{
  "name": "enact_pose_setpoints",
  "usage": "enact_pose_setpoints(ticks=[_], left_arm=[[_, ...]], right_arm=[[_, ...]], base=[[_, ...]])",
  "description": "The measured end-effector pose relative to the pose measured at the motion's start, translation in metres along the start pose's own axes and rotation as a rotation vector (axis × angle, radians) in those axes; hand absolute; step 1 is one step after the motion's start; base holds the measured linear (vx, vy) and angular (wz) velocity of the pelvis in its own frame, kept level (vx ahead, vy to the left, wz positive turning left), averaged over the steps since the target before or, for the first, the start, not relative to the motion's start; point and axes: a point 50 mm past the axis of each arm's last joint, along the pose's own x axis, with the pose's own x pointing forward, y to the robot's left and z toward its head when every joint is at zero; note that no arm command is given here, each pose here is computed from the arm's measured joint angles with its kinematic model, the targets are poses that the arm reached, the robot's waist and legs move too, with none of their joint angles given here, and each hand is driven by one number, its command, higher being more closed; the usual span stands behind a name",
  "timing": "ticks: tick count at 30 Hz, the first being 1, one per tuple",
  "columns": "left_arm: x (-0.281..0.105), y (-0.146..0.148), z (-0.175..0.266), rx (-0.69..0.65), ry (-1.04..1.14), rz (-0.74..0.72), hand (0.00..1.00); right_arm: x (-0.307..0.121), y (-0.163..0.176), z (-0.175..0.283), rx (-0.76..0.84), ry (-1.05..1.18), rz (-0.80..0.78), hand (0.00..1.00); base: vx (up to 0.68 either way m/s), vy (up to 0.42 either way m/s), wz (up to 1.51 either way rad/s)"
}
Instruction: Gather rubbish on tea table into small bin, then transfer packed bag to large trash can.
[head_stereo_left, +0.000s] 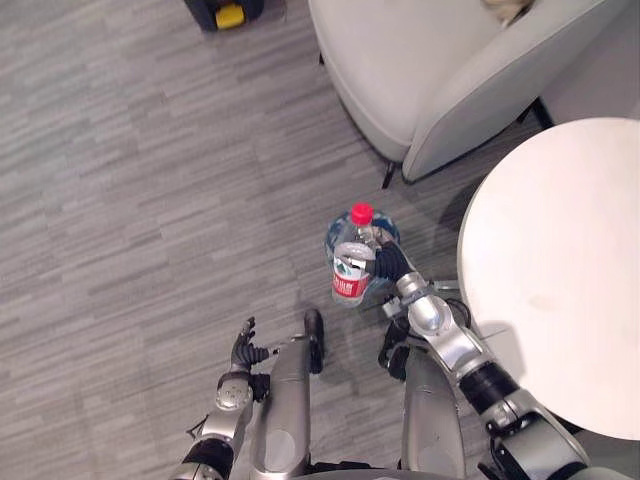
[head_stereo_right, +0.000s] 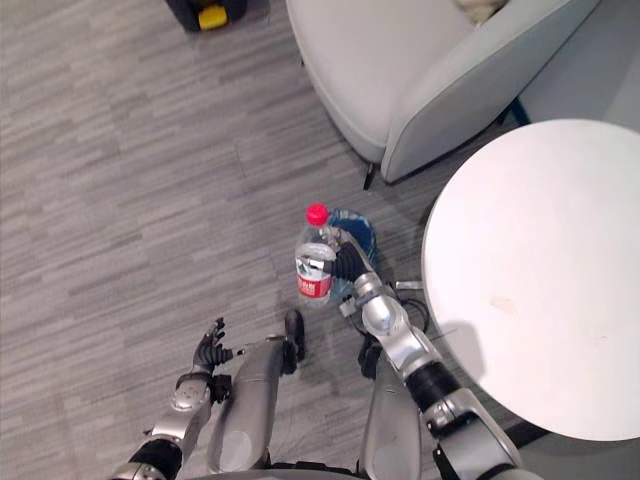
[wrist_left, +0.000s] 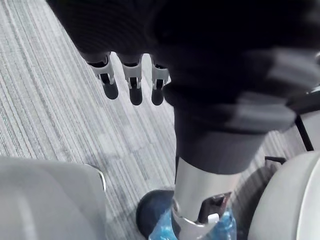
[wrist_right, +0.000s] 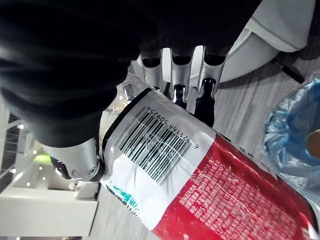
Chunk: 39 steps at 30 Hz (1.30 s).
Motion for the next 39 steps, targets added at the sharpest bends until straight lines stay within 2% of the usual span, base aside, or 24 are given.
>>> enact_pose_setpoints(ticks=[6, 11, 25, 30, 31, 39], left_arm=[[0.015, -0.019, 0.058, -0.102, -0.192, -0.01, 0.0], [0.019, -0.017, 0.093, -0.177, -0.319, 0.009, 0.0], [0.019, -0.01, 0.104, -0.214, -0.369, 0.032, 0.0], [0.018, -0.011, 0.106, -0.216, -0.382, 0.027, 0.0], [0.018, -0.011, 0.106, -0.216, -0.383, 0.026, 0.0], [0.018, -0.011, 0.106, -0.217, -0.383, 0.025, 0.0]], right_arm=[[0.035, -0.024, 0.042, -0.064, -0.156, -0.106, 1.0], [0.054, -0.045, 0.052, -0.113, -0.16, -0.195, 1.0], [0.066, -0.106, 0.04, -0.167, -0.043, -0.456, 1.0], [0.067, -0.117, 0.039, -0.168, -0.026, -0.505, 1.0], [0.067, -0.119, 0.04, -0.166, -0.026, -0.514, 0.0], [0.067, -0.123, 0.039, -0.161, -0.016, -0.535, 0.0]], base=[[-0.11, -0.014, 0.25], [-0.06, -0.004, 0.1], [-0.04, 0.001, 0.05], [-0.03, 0.01, 0.04], [-0.03, 0.01, 0.02], [-0.04, 0.015, 0.01]])
